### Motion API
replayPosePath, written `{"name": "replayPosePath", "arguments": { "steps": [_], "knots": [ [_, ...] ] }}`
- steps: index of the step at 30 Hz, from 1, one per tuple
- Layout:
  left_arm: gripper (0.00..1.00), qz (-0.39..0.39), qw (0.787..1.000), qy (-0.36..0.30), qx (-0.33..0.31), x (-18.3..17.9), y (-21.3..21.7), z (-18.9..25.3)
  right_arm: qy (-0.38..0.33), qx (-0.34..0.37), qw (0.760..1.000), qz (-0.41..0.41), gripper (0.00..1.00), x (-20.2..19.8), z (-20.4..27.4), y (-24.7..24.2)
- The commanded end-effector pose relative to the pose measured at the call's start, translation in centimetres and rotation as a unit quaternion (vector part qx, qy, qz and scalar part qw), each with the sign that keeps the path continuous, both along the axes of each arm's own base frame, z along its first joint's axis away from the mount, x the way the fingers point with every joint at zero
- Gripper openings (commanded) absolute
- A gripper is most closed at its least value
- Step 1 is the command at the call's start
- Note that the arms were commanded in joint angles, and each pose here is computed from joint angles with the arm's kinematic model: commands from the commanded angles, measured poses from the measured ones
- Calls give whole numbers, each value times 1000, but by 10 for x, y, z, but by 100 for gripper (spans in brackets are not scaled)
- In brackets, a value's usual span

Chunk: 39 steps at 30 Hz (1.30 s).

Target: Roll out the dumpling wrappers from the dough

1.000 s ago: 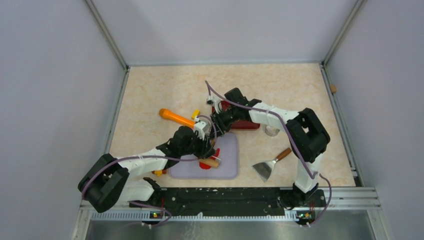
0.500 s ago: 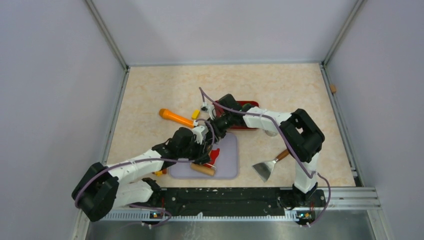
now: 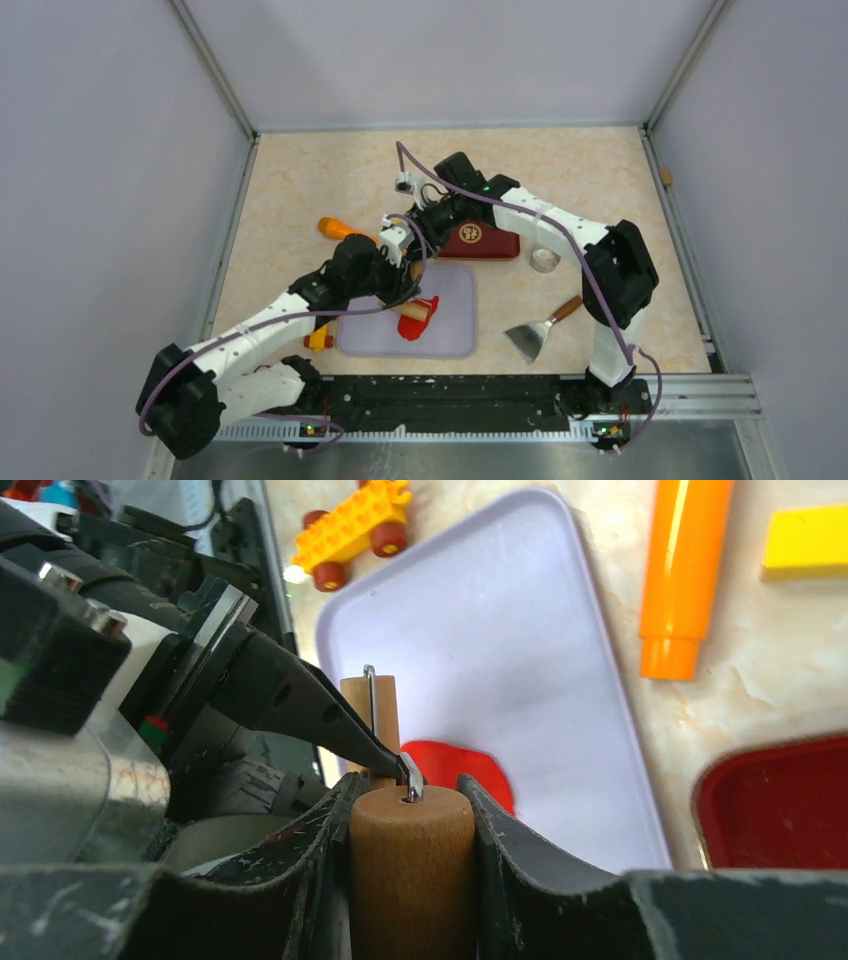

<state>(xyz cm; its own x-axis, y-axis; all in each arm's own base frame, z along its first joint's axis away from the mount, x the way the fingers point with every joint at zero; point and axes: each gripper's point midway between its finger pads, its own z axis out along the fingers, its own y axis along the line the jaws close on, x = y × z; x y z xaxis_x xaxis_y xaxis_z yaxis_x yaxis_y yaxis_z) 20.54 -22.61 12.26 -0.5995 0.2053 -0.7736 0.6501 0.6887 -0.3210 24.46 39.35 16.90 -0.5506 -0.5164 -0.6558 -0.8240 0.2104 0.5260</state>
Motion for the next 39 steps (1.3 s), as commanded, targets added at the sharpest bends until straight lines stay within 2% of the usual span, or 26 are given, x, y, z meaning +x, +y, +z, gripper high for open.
{"name": "replayPosePath", "arguments": {
  "steps": [1, 4, 7, 13, 19, 29, 32, 39],
  "knots": [
    [0, -2, 997, -41, -63, 32, -33, 29, -16, -55, 998, -21, 0, 22, -29, -31],
    [0, 6, 997, -1, -73, 37, -43, 11, -14, -70, 997, -16, 0, 25, -46, -39],
    [0, 31, 998, 19, -56, 43, -41, -17, -16, -85, 996, -9, 0, 23, -68, -45],
    [0, 108, 989, 98, 4, 32, -6, -89, 7, -128, 991, -20, 0, 16, -130, -58],
    [0, 145, 976, 162, 19, 14, 21, -114, 34, -154, 987, -27, 0, -1, -164, -65],
    [0, 167, 970, 177, 20, 2, 32, -120, 50, -151, 987, -8, 0, -34, -169, -52],
    [0, 147, 975, 164, 14, 4, 28, -109, 52, -143, 988, -12, 0, -34, -162, -47],
    [0, 77, 993, 82, -26, 31, 0, -46, 21, -99, 994, -32, 0, -3, -89, -41]
  ]
}}
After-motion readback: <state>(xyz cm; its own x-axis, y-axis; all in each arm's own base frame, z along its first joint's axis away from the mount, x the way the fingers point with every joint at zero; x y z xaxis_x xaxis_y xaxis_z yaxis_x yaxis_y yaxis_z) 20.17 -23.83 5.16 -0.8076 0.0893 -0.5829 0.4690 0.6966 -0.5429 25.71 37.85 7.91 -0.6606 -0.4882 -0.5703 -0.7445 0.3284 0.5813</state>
